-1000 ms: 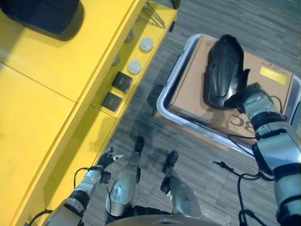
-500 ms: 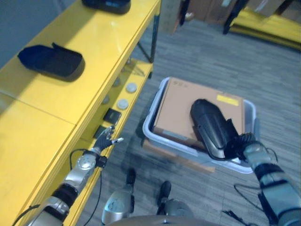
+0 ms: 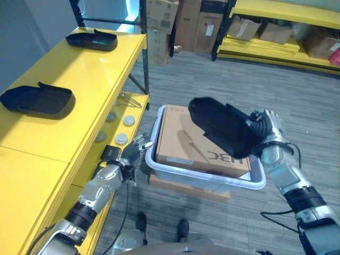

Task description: Move parts from the plastic box to the shelf.

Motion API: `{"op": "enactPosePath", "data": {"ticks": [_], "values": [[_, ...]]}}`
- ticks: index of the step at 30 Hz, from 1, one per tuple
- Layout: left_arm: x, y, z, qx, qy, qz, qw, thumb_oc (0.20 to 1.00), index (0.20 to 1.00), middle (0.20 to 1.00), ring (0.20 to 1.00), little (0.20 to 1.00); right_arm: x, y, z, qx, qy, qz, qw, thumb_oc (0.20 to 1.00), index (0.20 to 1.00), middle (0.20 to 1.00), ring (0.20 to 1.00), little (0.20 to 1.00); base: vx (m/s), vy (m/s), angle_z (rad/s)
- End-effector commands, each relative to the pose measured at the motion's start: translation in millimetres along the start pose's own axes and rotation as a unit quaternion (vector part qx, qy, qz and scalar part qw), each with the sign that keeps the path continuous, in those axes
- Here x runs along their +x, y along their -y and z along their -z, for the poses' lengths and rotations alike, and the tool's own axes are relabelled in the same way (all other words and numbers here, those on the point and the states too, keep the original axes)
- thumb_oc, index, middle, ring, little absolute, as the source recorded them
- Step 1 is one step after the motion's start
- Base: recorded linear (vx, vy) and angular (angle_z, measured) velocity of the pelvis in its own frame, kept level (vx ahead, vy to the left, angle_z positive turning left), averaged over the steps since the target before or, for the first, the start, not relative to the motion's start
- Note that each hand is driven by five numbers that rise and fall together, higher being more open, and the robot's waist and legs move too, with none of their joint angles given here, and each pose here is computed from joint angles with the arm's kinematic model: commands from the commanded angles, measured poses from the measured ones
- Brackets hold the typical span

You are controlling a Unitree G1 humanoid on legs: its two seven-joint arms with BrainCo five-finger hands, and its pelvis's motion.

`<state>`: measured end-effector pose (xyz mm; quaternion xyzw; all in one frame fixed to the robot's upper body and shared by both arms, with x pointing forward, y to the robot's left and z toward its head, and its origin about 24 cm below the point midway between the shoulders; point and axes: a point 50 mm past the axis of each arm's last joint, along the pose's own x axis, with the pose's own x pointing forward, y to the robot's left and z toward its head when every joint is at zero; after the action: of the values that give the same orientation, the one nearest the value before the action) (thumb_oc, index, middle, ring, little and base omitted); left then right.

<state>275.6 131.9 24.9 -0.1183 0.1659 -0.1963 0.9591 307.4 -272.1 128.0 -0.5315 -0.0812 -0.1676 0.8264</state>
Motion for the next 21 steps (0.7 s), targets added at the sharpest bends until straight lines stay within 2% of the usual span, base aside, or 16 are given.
{"op": "enactPosePath", "data": {"ticks": [1,2,10,11,21], "values": [[13,12,-21,-0.036,0.035,0.027,0.998,1.000,1.000,1.000,1.000,1.000,29,52,-28,-0.028,0.089,0.122,0.988,0.200,0.200,0.200,0.200,0.200,0.02,-0.032,-0.03],[14,20,-23,-0.055,0.030,0.039,0.997,1.000,1.000,1.000,1.000,1.000,30,58,-39,-0.021,0.120,0.146,0.982,0.200,0.200,0.200,0.200,0.200,0.01,-0.024,-0.03],[16,32,-26,-0.086,0.029,0.058,0.994,1.000,1.000,1.000,1.000,1.000,31,70,-61,0.003,0.174,0.181,0.968,0.200,0.200,0.200,0.200,0.200,0.00,-0.004,0.00],[17,35,-29,-0.046,0.035,0.065,0.996,1.000,1.000,1.000,1.000,1.000,28,74,-73,0.030,0.205,0.188,0.960,0.200,0.200,0.200,0.200,0.200,0.00,0.000,0.00],[25,54,-37,-0.010,0.043,0.092,0.995,1.000,1.000,1.000,1.000,1.000,25,53,-114,0.094,0.272,0.147,0.946,0.200,0.200,0.200,0.200,0.200,0.00,0.000,0.00]]}}
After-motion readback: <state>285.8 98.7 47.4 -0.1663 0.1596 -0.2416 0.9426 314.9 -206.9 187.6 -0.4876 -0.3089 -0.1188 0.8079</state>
